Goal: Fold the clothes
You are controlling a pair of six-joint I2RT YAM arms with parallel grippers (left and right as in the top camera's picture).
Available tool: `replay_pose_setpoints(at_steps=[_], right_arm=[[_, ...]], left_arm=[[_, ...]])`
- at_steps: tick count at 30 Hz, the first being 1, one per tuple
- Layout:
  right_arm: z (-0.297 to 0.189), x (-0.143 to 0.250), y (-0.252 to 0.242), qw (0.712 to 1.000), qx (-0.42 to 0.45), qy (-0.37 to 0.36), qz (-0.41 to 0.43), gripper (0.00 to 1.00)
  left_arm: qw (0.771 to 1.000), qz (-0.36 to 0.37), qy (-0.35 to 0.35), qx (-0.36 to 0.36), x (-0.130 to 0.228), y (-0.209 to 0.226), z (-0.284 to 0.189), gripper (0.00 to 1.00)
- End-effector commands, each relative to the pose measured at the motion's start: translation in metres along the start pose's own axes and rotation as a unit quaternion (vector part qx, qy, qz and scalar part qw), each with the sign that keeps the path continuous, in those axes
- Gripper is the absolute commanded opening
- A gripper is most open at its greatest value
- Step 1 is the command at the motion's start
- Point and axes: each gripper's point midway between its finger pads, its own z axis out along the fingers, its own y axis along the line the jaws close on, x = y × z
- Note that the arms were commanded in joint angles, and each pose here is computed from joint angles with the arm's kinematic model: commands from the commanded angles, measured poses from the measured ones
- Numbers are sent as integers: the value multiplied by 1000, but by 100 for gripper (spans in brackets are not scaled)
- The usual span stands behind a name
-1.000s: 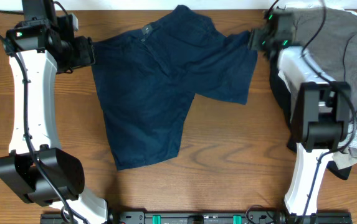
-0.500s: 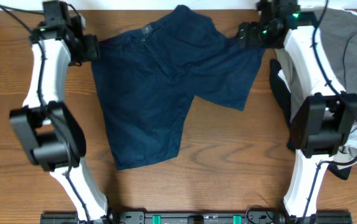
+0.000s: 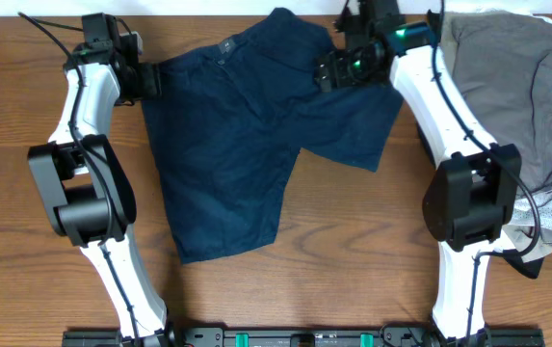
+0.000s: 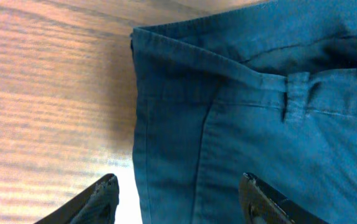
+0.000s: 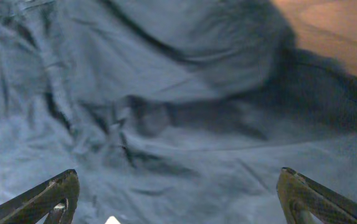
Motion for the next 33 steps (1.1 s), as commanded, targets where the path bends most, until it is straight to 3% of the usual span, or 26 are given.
replay_pose_setpoints(at_steps=[1,11,13,20,22,27,33], right_arm=[[-16,-11,15,1000,-9,-22,-19,99],[-16,-8,16,1000,-10,-16,-18,99],[-16,-8,17,1000,-10,-16,-18,99],[-16,-9,16,1000,-10,-18,-14,99],[-16,-8,16,1000,-10,-17,-13,99],[-16,-8,16,1000,-10,-16,0,99],[-15,-7,16,1000,-10,-14,21,99]], left_arm=[[999,28,18,2,11,5,23,63],[999,35,14,-12,11,12,39,63],[999,32,20,-11,14,11,41,57],[999,4,46,-6,28,8,49,8],[999,-5,51,-7,31,9,49,6],[990,-113,79,-41,46,39,37,6],[939,-288,168,-82,101,93,7,6]])
